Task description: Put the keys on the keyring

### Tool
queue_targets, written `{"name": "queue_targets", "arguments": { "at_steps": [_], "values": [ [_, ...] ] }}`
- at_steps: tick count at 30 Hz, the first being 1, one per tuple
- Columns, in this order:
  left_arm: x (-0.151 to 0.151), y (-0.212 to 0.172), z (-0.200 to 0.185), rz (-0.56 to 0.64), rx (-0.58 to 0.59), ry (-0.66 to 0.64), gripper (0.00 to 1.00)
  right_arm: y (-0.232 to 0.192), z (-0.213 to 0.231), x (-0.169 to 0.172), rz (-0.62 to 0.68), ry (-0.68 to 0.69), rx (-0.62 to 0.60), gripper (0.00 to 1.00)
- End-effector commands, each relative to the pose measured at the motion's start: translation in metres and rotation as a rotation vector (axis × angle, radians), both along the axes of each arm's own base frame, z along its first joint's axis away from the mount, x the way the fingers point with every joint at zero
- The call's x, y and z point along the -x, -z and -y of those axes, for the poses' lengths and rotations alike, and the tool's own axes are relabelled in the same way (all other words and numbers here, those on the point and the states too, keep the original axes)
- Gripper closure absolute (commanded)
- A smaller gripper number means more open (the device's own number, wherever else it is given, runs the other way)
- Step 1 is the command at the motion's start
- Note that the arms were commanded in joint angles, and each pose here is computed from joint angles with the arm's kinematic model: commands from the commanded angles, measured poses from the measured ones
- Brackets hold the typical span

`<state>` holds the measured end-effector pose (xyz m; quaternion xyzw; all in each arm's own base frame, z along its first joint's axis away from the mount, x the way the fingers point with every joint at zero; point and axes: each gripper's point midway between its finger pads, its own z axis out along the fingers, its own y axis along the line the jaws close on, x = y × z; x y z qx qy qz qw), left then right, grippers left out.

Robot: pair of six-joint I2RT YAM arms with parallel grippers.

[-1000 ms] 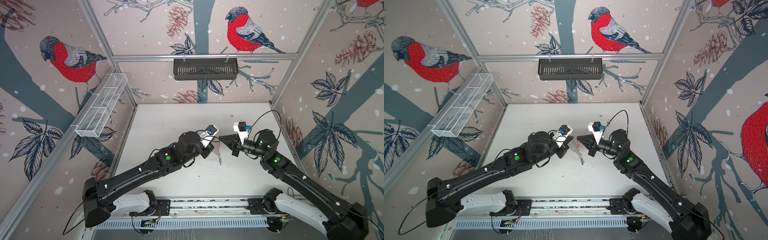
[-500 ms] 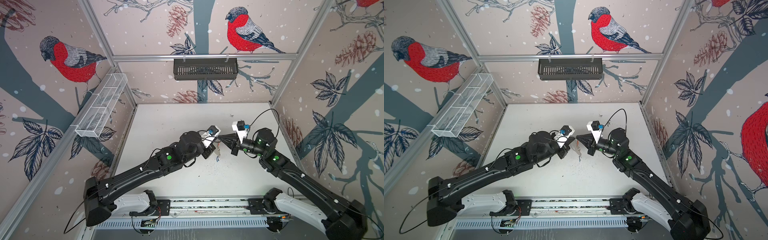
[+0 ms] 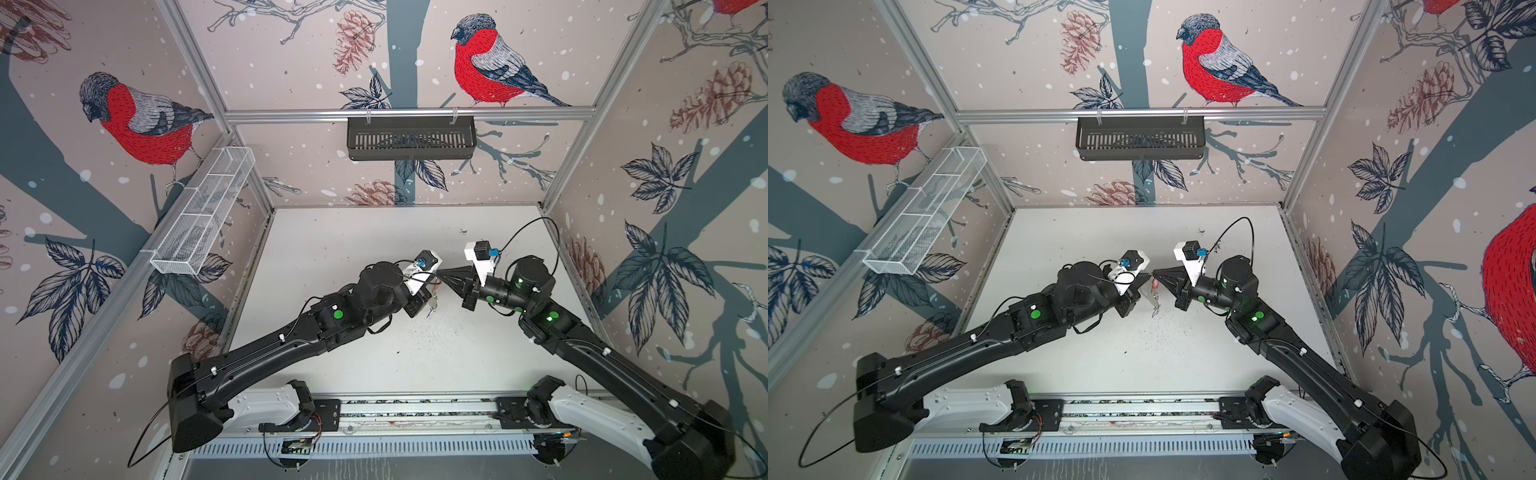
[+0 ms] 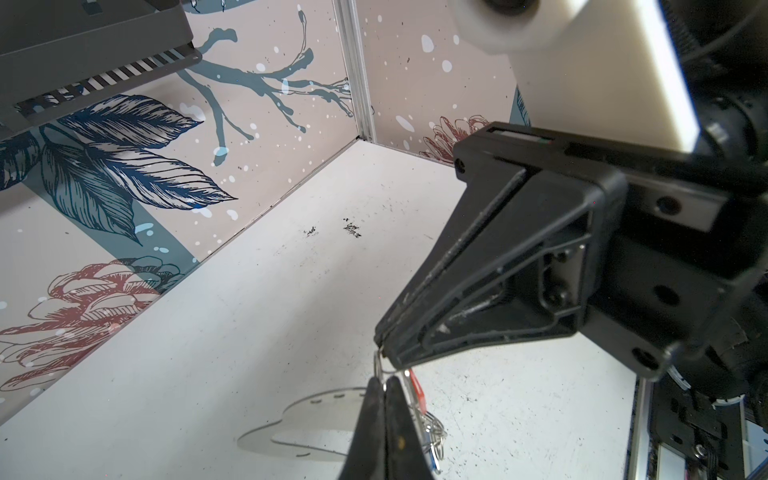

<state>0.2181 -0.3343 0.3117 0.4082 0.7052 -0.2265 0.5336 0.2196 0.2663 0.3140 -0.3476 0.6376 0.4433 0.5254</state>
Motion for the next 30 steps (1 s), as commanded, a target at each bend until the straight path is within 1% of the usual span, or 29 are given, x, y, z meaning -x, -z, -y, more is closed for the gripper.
{"name": "queue_targets", "arguments": {
  "at_steps": [1,19,28,30],
  "values": [
    [0.013,-0.005,0.011,0.004,0.013,0.086,1.0,-0.012,0.005,-0.009,0.029,0.058,-0.025,1.0],
    [0.022,-0.003,0.016,-0.003,0.008,0.132,1.0,-0.015,0.014,-0.017,0.024,0.124,-0.04,1.0],
    [0.024,-0.007,0.015,0.009,0.021,0.134,1.0,-0.011,0.015,-0.019,0.012,0.132,-0.031,1.0],
    [0.022,-0.01,0.012,0.021,0.032,0.117,1.0,-0.008,0.014,-0.02,0.003,0.135,-0.024,1.0]
  ]
}}
